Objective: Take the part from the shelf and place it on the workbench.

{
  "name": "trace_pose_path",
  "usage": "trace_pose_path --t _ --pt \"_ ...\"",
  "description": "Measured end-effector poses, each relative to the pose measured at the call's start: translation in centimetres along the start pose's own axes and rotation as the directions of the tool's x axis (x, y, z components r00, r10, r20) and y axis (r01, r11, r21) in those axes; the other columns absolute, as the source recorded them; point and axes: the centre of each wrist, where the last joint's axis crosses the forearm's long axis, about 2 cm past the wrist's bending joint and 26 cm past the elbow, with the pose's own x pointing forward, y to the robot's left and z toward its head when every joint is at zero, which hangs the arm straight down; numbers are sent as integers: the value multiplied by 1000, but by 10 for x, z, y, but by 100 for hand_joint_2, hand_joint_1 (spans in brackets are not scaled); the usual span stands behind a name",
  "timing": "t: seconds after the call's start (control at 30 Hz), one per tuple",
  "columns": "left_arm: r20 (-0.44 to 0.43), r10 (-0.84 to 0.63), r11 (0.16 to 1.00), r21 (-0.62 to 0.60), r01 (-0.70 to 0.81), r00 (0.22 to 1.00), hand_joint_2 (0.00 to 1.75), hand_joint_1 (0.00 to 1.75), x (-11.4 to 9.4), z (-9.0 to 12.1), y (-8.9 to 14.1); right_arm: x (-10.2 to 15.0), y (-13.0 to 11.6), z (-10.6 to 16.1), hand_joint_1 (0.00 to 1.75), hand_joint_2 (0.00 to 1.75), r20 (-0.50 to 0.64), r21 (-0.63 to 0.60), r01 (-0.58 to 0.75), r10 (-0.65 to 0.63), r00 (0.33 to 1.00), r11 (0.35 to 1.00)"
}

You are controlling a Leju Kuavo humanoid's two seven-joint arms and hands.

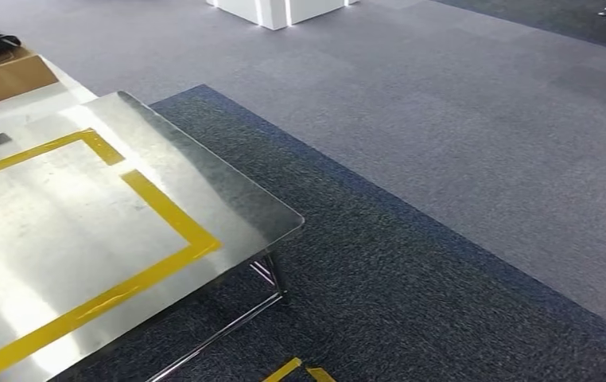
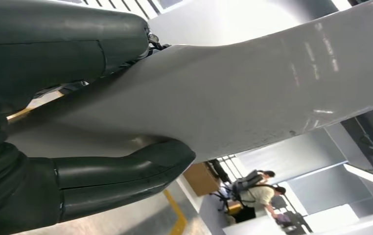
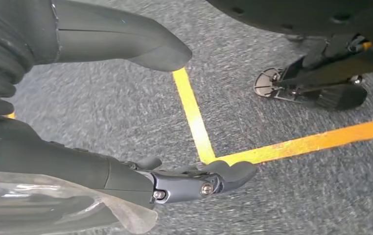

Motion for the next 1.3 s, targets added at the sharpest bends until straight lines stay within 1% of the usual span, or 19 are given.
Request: trace_pose_path --t 0.17,0.3,0.4,0.63,1.07,1.3 --pt "-11 -20 1000 10 20 1000 175 175 0 1 1 1 0 0 0 175 1 0 0 0 1000 1000" --pt "-52 -15 1000 27 16 999 175 175 -1 1 2 3 -1 -1 0 175 6 0 -4 4 1000 1000" --pt "-80 -28 999 30 31 996 175 175 -4 0 5 5 -2 -2 0 175 11 1 -8 8 1000 1000" --pt "-109 -67 995 69 74 992 175 175 -12 -1 11 3 -1 -1 0 175 3 11 -16 16 1000 1000" --pt "-116 -108 983 136 123 987 175 175 -26 -12 20 3 -2 -1 0 175 2 17 -33 33 999 999" --pt "-124 -146 970 178 167 982 175 175 -35 -20 30 5 -2 -1 0 175 6 20 -48 48 999 999"
